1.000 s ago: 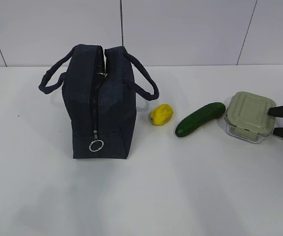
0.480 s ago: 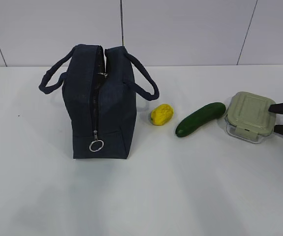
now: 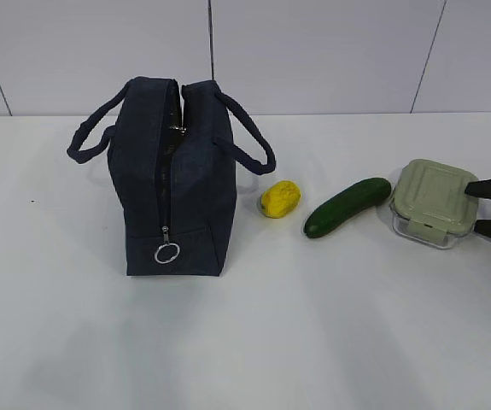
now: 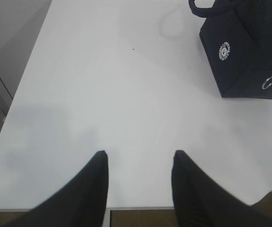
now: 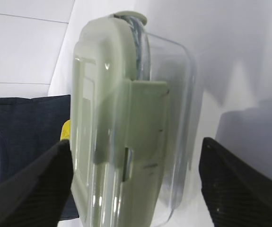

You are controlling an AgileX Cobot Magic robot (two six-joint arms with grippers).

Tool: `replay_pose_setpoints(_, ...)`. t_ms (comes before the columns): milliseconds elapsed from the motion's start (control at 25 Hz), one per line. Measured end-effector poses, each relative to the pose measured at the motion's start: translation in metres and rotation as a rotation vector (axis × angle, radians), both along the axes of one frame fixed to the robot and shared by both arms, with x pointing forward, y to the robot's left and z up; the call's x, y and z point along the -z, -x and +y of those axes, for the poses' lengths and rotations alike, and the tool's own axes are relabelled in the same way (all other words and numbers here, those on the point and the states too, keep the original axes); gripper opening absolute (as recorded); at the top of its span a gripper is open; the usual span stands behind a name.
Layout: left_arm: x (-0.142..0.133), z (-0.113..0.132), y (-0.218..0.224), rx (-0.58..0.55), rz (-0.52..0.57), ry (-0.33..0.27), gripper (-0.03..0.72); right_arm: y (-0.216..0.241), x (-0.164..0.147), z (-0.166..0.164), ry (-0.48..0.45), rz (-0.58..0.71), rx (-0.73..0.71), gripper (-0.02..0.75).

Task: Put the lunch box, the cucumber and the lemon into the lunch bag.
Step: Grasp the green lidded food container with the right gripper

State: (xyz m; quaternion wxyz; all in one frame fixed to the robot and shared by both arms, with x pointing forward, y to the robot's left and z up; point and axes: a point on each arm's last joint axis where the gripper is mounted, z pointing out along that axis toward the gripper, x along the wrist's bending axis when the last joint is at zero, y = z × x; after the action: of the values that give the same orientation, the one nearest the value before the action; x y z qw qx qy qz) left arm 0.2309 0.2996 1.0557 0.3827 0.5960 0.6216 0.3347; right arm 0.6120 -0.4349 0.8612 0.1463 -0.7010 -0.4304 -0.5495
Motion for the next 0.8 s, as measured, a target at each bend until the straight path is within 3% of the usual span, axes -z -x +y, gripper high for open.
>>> replay_pose_setpoints(320,0.000,0.000,0.000,0.000,0.000,0.000,0.317,-0.008,0.000,0.020,-0.004,-0.002,-0.043,0.621)
replay_pose_setpoints(800,0.000,0.000,0.000,0.001,0.000,0.002,0.317,-0.010,-0.002,0.020,-0.016,-0.011,-0.025,0.589)
